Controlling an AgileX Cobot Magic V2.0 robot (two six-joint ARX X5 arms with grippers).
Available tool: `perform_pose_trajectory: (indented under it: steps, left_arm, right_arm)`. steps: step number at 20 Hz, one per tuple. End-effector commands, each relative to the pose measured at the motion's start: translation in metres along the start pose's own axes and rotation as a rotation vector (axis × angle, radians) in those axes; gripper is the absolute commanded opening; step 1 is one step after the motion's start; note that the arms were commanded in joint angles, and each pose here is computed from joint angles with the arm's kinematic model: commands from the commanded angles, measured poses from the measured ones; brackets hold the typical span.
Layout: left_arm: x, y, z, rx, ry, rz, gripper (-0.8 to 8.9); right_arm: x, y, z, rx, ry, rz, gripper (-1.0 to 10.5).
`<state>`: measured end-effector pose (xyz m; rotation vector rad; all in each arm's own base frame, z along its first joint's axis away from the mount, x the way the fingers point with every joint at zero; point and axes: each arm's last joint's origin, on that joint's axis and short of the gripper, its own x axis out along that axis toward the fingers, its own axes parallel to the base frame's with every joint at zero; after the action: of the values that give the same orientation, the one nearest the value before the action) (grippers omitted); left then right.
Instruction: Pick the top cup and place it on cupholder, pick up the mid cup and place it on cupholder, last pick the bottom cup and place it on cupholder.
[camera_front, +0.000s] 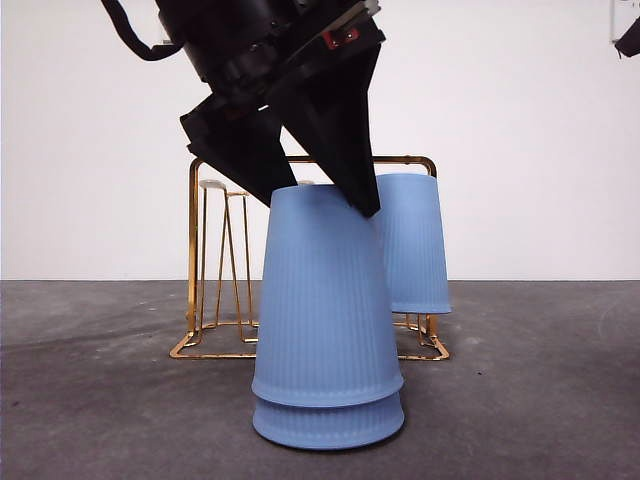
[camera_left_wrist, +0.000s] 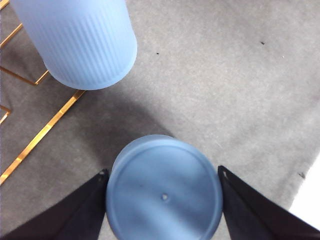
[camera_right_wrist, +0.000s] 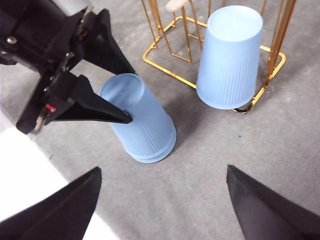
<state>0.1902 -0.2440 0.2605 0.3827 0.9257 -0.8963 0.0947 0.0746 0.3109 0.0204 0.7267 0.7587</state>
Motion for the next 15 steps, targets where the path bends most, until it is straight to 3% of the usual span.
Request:
perform_pose_trajectory:
  steps: [1,8,15]
  left_arm:
    - [0.001,-0.003,0.004,0.014,0.008,-0.007,2.39]
    - [-0.01,-0.004,0.004,0.012,-0.015,-0.007,2.39]
    - [-0.045,-0.007,0.006,0.02,-0.128,-0.004,2.39]
  right_arm:
    - [0.0,0.001,0.002,-0.002,-0.006,0.007,4.0]
    - [0.0,0.001,0.002,-0.004,-0.006,0.007,4.0]
    - [0.0,0.001,0.002,-0.005,-0.008,0.007,4.0]
